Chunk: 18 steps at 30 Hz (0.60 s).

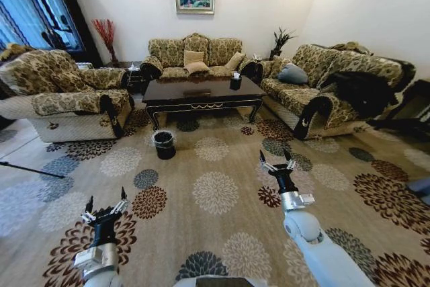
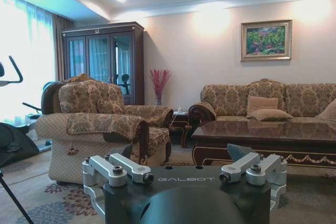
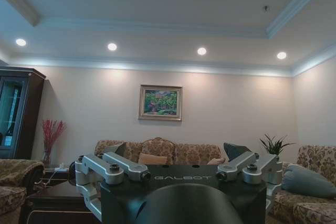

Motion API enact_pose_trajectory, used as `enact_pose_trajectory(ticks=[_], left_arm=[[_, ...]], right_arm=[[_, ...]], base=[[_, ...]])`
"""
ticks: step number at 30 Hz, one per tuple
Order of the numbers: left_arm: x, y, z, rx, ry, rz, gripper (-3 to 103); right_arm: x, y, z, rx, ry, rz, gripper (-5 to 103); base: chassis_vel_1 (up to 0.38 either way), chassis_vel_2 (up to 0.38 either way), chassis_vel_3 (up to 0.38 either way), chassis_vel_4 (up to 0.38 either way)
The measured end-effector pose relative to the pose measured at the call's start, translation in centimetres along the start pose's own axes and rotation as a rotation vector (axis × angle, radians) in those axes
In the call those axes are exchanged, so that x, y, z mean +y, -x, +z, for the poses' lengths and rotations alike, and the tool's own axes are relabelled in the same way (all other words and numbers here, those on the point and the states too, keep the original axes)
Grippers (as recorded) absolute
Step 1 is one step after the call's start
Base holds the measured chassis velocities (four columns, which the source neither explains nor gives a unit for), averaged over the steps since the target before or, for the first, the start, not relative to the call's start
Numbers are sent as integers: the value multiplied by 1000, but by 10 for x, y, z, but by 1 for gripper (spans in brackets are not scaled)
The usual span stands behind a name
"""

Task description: Move to the front of the table and pick up the trash from the floor, then place it into the trash bin.

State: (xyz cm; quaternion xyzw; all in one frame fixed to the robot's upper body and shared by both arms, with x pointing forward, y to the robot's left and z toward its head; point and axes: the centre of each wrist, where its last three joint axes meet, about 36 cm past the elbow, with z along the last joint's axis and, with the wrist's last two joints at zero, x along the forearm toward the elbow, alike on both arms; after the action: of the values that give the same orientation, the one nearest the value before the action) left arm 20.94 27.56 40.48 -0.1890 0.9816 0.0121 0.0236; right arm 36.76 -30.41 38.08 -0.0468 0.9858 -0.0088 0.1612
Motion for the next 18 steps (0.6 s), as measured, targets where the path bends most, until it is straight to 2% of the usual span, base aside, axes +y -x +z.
enact_pose_trajectory(ticks=[18], left_arm=[[0, 0, 0, 0, 0, 0, 100]], right_arm=[[0, 0, 0, 0, 0, 0, 100]], base=[[0, 0, 0, 0]])
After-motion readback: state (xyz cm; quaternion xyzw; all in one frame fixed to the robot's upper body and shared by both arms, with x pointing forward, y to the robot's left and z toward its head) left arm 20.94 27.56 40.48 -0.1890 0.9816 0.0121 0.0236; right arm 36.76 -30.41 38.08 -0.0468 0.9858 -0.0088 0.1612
